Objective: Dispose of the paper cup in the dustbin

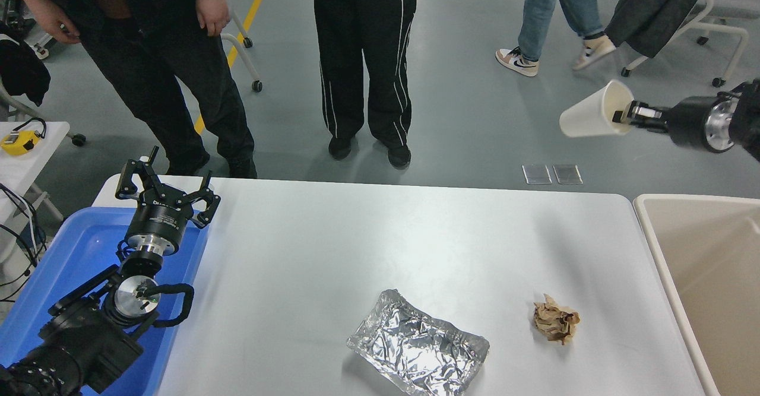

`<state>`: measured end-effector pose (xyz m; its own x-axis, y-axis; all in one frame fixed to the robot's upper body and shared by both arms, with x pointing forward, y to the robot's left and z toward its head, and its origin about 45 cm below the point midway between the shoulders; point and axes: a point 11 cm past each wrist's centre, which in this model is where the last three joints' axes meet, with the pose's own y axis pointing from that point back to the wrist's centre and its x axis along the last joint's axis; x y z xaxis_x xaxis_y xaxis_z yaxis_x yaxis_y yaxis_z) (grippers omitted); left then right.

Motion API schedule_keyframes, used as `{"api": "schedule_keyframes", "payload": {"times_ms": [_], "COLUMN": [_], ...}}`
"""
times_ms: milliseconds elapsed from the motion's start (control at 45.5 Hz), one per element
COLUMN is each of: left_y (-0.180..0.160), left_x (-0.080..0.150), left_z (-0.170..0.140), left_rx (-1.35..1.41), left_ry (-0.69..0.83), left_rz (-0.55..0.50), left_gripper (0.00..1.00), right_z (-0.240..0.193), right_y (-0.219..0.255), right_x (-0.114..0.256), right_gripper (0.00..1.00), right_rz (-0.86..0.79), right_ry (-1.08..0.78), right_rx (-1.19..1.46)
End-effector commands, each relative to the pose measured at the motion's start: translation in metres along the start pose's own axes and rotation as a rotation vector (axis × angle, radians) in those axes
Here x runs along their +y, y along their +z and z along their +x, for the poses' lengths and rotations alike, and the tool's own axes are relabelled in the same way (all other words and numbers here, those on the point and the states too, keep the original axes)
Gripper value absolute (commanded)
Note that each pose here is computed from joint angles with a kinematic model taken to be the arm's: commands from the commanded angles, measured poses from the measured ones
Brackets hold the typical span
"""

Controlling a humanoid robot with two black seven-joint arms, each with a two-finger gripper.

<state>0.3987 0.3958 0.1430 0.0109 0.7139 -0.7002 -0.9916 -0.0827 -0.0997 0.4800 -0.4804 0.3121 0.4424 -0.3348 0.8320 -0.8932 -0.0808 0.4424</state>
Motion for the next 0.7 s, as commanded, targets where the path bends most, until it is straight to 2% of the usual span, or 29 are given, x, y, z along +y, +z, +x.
{"api": "schedule_keyframes", "payload": {"times_ms": [0, 505, 681], "left_y": [0.0, 0.0, 0.0], "left_x": [0.0, 0.0, 0.0], "left_z": [0.0, 0.0, 0.0], "left_rx": [0.0, -0.001, 0.0], "left_ry": [0.0, 0.001, 0.0], "left_rz": [0.0, 0.0, 0.0], "left_gripper": [1.0, 1.0, 1.0], "right_z": [0.013, -0.063, -0.087], "right_y": [0.081, 0.19, 0.205], "right_x": [0.039, 0.096, 0.108], "right_gripper": [0.0, 0.0, 0.0], "right_rz": [-0.271, -0.887, -0.981], "right_ry": [0.145, 0.139, 0.097], "right_rx": [-0.118, -0.221, -0.211]}}
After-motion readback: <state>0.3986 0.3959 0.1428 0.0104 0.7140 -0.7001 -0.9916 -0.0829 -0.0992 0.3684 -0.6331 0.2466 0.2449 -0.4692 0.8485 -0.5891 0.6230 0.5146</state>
